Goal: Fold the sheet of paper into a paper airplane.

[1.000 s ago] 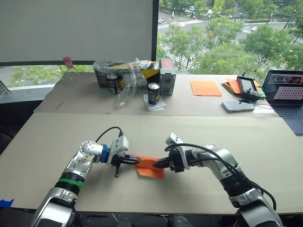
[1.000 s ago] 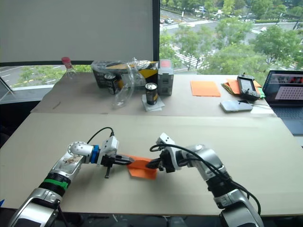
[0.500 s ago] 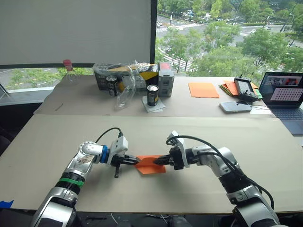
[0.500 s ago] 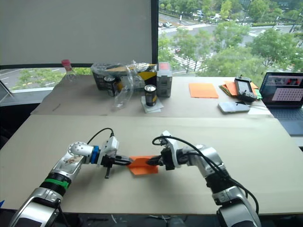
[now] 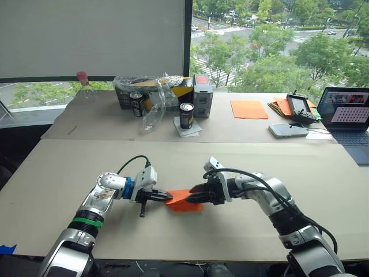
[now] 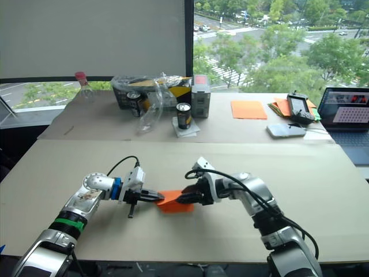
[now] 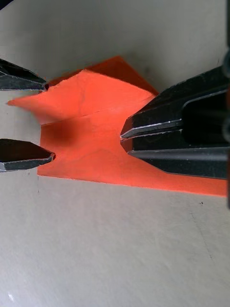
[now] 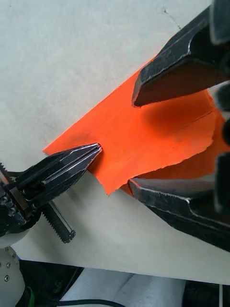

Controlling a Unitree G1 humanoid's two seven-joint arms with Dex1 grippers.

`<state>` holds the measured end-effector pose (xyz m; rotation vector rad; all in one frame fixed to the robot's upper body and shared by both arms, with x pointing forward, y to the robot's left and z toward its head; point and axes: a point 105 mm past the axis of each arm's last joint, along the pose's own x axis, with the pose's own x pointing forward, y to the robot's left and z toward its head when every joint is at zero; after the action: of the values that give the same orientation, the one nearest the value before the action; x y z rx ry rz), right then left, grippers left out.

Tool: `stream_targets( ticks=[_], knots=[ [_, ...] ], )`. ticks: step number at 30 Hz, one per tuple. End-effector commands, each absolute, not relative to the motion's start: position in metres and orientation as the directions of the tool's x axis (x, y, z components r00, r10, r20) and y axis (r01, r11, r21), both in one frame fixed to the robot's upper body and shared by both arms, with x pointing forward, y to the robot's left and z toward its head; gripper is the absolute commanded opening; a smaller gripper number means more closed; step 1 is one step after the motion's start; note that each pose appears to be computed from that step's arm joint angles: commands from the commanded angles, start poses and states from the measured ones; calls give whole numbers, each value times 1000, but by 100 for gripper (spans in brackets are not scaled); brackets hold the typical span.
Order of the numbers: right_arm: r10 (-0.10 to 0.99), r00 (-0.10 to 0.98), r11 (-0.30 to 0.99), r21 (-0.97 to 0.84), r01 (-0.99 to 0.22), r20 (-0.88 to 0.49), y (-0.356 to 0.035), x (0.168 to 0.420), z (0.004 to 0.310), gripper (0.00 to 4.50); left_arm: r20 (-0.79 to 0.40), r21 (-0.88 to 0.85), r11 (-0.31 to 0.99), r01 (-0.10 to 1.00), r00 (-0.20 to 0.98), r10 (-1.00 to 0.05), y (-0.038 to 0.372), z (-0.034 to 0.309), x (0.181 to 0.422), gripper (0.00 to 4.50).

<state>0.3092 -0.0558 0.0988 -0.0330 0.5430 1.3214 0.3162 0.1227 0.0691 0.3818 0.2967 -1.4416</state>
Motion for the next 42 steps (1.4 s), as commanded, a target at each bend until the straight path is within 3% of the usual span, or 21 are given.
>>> stream_targets(
  ticks=[1, 3, 7, 10, 15, 30, 31, 37, 42],
  knots=[
    [921, 172, 242, 167, -956, -349, -67, 307, 112, 264, -479, 25, 98, 995, 98, -872, 129, 51, 312, 0],
    [923, 168, 225, 131, -966, -348, -71, 303, 111, 264, -479, 28, 98, 995, 99, -872, 129, 51, 312, 0],
    [914, 95, 66, -87, -994, -395, -79, 281, 106, 264, -482, 30, 91, 995, 94, -871, 129, 51, 312, 0],
    [947, 110, 61, -169, -984, -301, -73, 277, 123, 264, -483, 30, 90, 995, 94, -871, 130, 51, 312, 0],
    [918, 176, 27, -389, -921, -354, -77, 280, 111, 264, -486, 30, 91, 995, 94, -869, 131, 50, 312, 0],
    [912, 198, 6, -468, -884, -361, -72, 290, 94, 264, -493, 34, 102, 994, 106, -863, 136, 50, 312, 0],
    [913, 201, 10, -472, -882, -356, -72, 291, 94, 213, -494, 35, 103, 994, 107, -863, 136, 50, 312, 0],
    [916, 207, 21, -474, -880, -345, -73, 295, 97, 11, -494, 36, 104, 994, 109, -863, 137, 50, 312, 0],
    [922, 198, 28, -452, -891, -333, -72, 294, 99, 5, -495, 39, 107, 993, 112, -862, 137, 51, 313, 0]
  ],
)
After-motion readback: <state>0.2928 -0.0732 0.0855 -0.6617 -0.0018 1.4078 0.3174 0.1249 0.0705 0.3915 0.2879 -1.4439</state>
